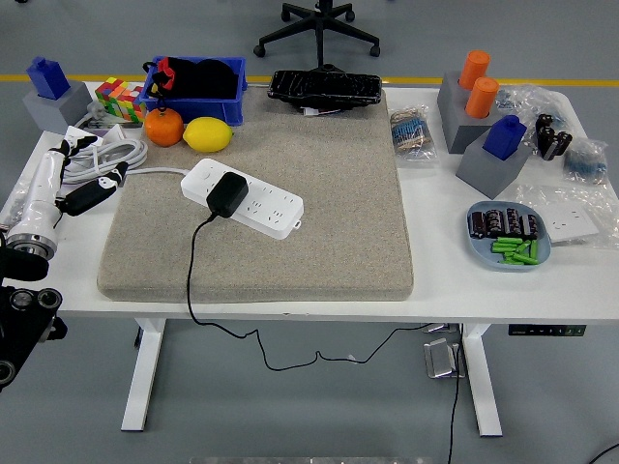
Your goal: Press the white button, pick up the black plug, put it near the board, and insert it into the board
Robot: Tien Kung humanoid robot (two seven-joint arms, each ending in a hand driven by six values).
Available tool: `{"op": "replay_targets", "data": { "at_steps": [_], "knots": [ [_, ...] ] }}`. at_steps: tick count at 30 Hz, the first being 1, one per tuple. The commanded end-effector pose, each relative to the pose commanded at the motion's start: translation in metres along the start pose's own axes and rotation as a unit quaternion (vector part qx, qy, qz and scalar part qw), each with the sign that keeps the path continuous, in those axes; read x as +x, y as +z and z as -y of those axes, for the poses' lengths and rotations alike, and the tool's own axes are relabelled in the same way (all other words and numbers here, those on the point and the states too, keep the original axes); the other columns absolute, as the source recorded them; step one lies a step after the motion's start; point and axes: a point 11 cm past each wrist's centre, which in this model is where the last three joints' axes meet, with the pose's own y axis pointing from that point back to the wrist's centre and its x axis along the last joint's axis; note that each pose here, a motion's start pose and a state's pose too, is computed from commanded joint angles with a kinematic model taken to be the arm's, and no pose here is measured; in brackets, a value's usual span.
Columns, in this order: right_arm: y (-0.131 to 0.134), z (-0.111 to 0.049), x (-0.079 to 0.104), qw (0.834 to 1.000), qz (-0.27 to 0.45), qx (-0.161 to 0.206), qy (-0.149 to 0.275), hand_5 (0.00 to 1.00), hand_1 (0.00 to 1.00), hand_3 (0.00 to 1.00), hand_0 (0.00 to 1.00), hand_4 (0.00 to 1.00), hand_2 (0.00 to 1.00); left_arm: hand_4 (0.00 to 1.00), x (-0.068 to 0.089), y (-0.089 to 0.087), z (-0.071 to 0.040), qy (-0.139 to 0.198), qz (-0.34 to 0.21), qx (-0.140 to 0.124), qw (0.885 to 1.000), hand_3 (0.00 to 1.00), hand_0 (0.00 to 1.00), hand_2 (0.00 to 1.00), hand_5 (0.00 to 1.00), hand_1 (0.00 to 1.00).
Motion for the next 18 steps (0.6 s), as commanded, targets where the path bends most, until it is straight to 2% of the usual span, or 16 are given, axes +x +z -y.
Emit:
{"op": "replay_targets", "data": {
  "at_steps": [5, 18],
  "knots": [
    [0.015, -0.001, 0.000, 1.000, 0.002, -0.015, 0.000, 0.677, 0.736, 0.725, 0.865, 0.869, 0.696, 0.804, -0.004, -0.002, -0.003, -0.007, 0.004, 0.000, 1.000, 0.778, 0.899, 0.865, 0.418, 0.906],
    [0.054, -0.005, 0.011, 0.998, 0.023, -0.050, 0.007, 0.683, 0.738, 0.725, 0.864, 0.869, 0.699, 0.801, -0.025, -0.020, -0.020, -0.044, 0.017, 0.021, 0.999, 0.777, 0.902, 0.864, 0.418, 0.907]
  ]
}}
